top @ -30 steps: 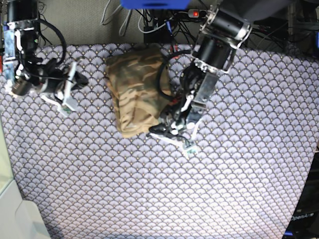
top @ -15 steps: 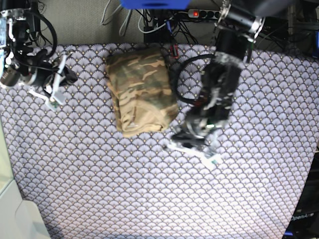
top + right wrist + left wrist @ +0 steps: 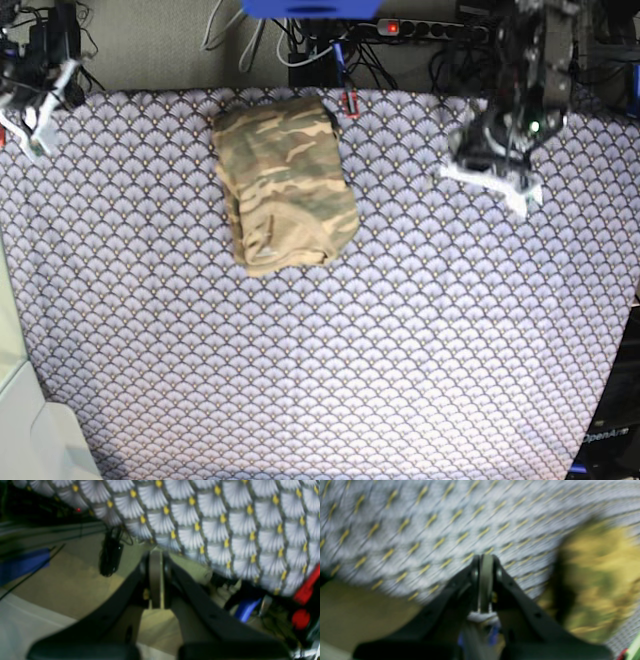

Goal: Fold the T-shirt properly

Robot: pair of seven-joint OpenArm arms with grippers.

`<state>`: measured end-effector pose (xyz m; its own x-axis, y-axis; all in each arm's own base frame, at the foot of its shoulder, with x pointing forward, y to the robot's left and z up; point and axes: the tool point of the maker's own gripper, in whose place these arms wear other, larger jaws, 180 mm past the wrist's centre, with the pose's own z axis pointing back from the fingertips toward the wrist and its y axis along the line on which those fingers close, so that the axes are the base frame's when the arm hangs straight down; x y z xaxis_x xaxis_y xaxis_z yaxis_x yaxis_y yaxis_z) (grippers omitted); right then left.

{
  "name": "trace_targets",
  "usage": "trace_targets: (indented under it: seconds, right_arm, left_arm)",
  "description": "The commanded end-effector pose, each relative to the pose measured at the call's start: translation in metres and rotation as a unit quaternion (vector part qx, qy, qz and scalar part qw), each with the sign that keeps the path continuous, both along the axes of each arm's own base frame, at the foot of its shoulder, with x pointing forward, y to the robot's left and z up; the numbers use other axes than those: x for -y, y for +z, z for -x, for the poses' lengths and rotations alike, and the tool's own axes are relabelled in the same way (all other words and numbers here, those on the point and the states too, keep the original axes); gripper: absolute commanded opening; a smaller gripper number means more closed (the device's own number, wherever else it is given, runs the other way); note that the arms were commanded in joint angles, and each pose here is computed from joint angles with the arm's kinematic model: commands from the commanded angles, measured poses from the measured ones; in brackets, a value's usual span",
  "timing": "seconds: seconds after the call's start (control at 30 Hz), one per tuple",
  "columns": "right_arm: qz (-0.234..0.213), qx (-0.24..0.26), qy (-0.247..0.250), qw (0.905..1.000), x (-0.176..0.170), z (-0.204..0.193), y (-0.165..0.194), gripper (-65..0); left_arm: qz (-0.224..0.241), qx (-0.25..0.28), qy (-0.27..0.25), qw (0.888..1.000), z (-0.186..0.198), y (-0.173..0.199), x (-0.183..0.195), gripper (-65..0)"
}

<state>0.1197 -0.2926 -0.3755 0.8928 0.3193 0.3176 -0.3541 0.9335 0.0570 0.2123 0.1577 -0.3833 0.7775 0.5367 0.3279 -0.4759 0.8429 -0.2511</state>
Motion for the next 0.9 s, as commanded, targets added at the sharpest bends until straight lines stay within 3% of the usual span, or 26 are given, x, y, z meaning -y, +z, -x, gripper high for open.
trace_targets:
  seconds: [0.0, 0.17, 0.43, 0.6, 0.87]
  right_arm:
    - [0.013, 0.001, 0.005, 0.9999, 0.007, 0.002, 0.006, -65.0]
    - [0.076, -0.029, -0.012, 0.9967, 0.025, 0.027, -0.010, -65.0]
    - [0.187, -0.088, -0.013, 0.9783, 0.057, 0.062, -0.038, -65.0]
    - [0.177, -0.131, -0.030, 0.9749, 0.070, 0.099, -0.081, -65.0]
    - [0.063, -0.181, -0.076, 0.9785, 0.042, 0.149, -0.167, -65.0]
  left_arm:
    - [-0.004, -0.001, -0.005, 1.000, 0.007, 0.000, -0.001, -63.8]
    - [-0.011, -0.084, -0.006, 0.996, 0.075, -0.029, -0.006, -63.8]
    - [-0.025, -0.166, -0.002, 0.986, 0.147, -0.051, -0.013, -63.8]
    - [-0.087, -0.214, 0.008, 0.973, 0.185, -0.089, -0.046, -63.8]
    - [-0.198, -0.246, -0.121, 0.941, 0.228, -0.164, -0.059, -63.8]
